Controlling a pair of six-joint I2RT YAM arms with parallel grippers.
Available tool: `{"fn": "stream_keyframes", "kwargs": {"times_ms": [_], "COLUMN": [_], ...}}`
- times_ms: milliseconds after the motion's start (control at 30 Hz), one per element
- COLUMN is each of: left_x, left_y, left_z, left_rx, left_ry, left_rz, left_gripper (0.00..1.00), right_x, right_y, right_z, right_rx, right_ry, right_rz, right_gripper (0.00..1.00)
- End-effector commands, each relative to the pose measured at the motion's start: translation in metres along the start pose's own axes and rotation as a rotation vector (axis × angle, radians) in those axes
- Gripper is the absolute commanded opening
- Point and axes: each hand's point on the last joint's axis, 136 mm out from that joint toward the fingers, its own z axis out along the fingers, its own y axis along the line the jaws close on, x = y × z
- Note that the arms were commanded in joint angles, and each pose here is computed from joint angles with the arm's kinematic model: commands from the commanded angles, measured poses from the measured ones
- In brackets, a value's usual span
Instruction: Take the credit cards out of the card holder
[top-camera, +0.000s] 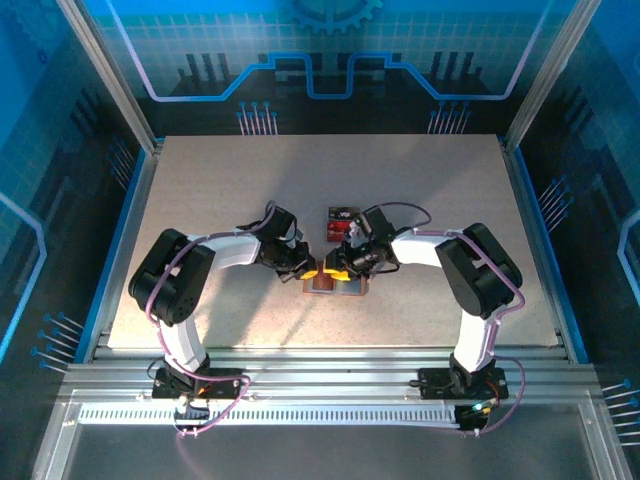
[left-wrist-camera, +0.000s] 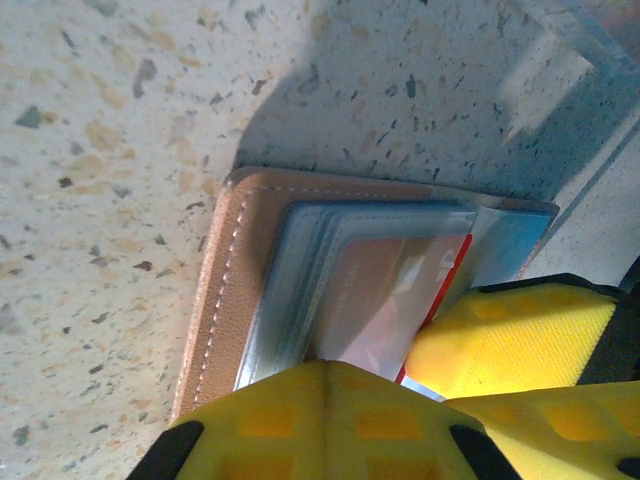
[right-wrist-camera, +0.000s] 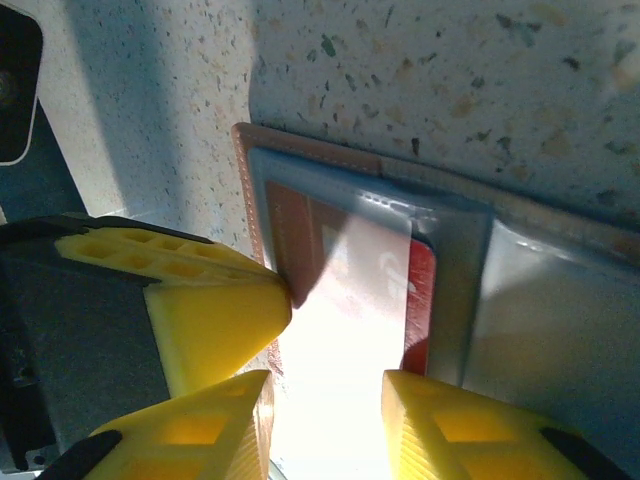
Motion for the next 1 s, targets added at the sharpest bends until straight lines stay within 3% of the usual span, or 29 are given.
{"fn": "stream_keyframes", "kwargs": {"times_ms": [0, 667, 967], "left_x": [0.005, 0.004, 0.003], "left_y": [0.011, 0.009, -0.007], "left_z": [0.002, -0.001, -0.011], "left_rx": [-0.03, -0.038, 0.006], "left_ry": [0.036, 0.032, 0.017], "left_rz": [-0.009, -0.003, 0.006], "left_gripper": [0.05, 0.05, 0.13], "right_x": [0.001, 0.004, 0.004], "right_y": [0.005, -0.009, -0.009], "right_z": [0.006, -0.007, -0.01], "right_rx": [-0.007, 0.094, 0.105], "right_ry": [0.015, 0.002, -0.006], "right_rz": [-0.008, -0.037, -0.042], "right_gripper": [0.34, 0.35, 0.35]}}
